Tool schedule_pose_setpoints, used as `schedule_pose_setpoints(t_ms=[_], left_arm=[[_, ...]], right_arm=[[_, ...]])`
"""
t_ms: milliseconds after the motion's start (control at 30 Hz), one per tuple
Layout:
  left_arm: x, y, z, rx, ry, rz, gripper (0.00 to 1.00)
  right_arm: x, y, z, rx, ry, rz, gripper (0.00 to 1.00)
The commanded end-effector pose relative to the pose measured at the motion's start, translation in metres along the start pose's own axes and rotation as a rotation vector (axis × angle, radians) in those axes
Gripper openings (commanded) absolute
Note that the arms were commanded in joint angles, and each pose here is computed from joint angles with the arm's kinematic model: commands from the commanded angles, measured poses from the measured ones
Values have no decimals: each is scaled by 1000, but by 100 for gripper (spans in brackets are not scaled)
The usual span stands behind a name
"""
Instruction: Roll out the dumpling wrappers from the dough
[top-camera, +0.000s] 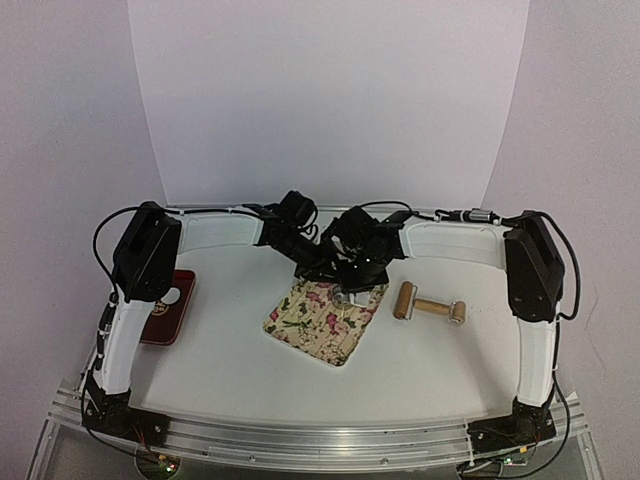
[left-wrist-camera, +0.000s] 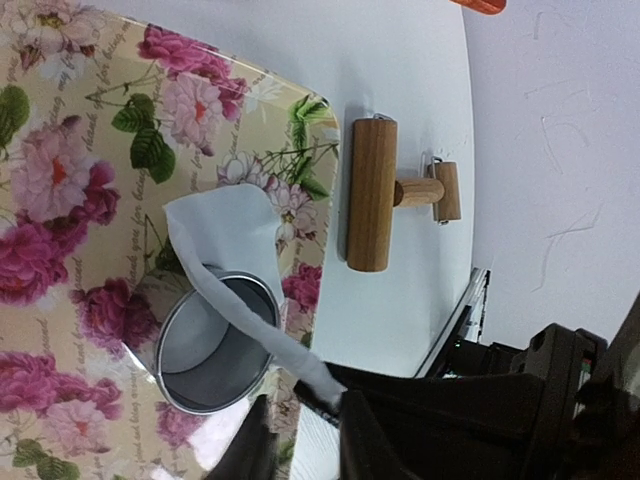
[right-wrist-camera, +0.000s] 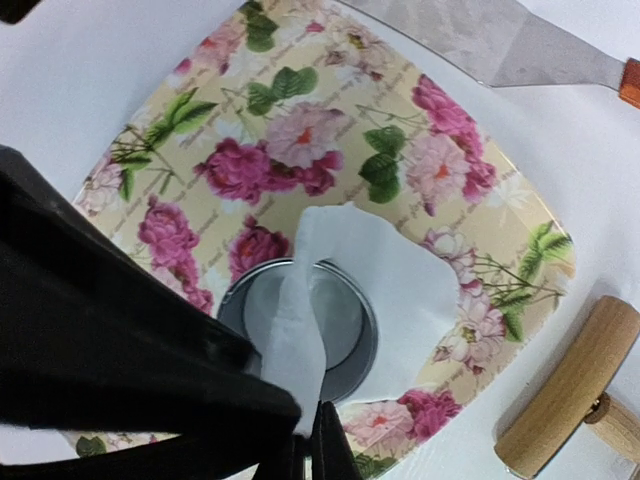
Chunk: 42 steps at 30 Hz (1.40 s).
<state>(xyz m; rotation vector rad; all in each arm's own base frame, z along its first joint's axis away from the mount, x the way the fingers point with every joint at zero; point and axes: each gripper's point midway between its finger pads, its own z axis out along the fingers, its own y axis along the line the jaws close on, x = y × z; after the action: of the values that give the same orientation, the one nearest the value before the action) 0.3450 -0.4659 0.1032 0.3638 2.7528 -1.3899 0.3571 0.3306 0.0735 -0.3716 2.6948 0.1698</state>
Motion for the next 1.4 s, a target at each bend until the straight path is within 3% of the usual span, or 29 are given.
schedule_pose_setpoints(t_ms=[0,133,333,667,900,1100,1367], left_arm=[[-2,-23,-15,-7,-28,78,37],[-2,-25,-25,-27,-59,116,50],[-4,-27,-41,-68,-115,172,58],[-4,-4,-55,-141,-135,140,59],[-26,24,-116,-156,-286,73,61],[-10,59,-135,-223,-295,23,61],[11,76,-141,-270,-289,-15,62]], right_arm=[[-10,-32,-19,146,-70,72,0],[-8,-43,-29,182,-85,103,0],[-8,-68,-43,255,-97,167,0],[-19,-80,-54,231,-107,209,0],[-46,-38,-85,15,-128,128,0],[-66,-34,-95,8,-175,114,0],[-97,-9,-75,-35,-184,59,0]])
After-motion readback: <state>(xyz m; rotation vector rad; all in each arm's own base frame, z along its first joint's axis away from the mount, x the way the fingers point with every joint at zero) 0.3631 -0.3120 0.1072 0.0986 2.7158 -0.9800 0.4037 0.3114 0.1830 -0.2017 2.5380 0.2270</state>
